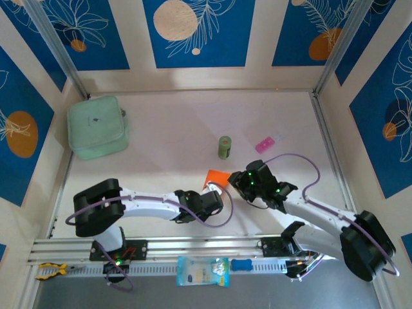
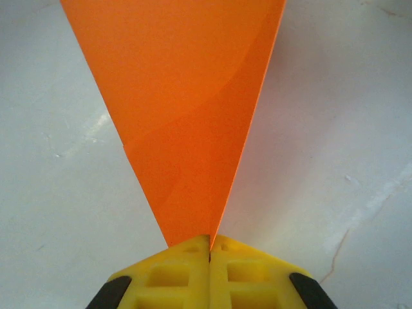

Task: Fold a paper plane with a square sheet of paper (pick it up from the middle)
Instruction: Perform the fifth fold on the wing at the bottom-center of the table.

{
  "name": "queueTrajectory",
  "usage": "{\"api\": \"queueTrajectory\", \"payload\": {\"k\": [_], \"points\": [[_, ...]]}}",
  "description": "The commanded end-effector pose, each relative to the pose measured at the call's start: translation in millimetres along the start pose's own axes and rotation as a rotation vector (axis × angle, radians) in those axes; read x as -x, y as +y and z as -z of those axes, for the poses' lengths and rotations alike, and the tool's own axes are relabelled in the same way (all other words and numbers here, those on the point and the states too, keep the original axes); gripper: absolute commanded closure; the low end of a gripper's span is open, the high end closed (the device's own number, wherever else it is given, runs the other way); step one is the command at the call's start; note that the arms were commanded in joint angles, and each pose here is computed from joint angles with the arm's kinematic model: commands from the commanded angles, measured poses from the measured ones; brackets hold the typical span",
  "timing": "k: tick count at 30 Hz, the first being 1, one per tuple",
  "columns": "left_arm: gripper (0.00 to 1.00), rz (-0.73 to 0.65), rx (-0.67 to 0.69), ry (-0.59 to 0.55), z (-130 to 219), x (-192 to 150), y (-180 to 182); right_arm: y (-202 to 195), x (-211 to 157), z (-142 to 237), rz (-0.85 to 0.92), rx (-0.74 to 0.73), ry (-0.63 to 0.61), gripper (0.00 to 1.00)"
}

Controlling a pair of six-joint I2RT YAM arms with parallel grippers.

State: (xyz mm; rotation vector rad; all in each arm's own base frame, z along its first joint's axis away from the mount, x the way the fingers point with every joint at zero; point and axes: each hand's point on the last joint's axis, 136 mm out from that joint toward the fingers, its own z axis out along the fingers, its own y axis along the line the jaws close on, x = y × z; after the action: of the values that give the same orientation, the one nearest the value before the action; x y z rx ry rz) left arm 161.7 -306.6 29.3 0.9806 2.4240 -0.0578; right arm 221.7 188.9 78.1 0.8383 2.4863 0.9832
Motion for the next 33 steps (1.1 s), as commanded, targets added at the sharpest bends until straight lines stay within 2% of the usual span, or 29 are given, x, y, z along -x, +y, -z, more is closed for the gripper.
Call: {"api": "queueTrajectory", "payload": {"k": [1, 10, 16, 18, 21, 27, 33], "points": [[0.94, 0.014, -0.025, 0.027, -7, -8, -7, -26, 6, 8, 0.043, -0.08, -0.043, 0.55], [0.95, 0.053, -0.027, 0.029, -12, -12, -4, -34, 5, 14, 0.073, -0.065, -0.051, 0.55], [0.96, 0.09, -0.058, -0.039, -7, -11, 0, -29, 1, 11, 0.122, -0.032, -0.039, 0.55], [0.96, 0.112, -0.117, -0.109, -3, -8, -2, -25, -1, 11, 0.164, -0.018, -0.04, 0.54], [0.97, 0.15, -0.216, -0.156, 2, -10, -3, -15, -6, 9, 0.257, 0.025, -0.039, 0.55], [0.97, 0.229, -0.393, -0.165, 6, -14, -4, -6, -14, 7, 0.348, 0.069, -0.034, 0.57], [0.98, 0.297, -0.469, -0.139, 1, -23, 0, 10, -27, 5, 0.434, 0.157, 0.02, 0.62]]}}
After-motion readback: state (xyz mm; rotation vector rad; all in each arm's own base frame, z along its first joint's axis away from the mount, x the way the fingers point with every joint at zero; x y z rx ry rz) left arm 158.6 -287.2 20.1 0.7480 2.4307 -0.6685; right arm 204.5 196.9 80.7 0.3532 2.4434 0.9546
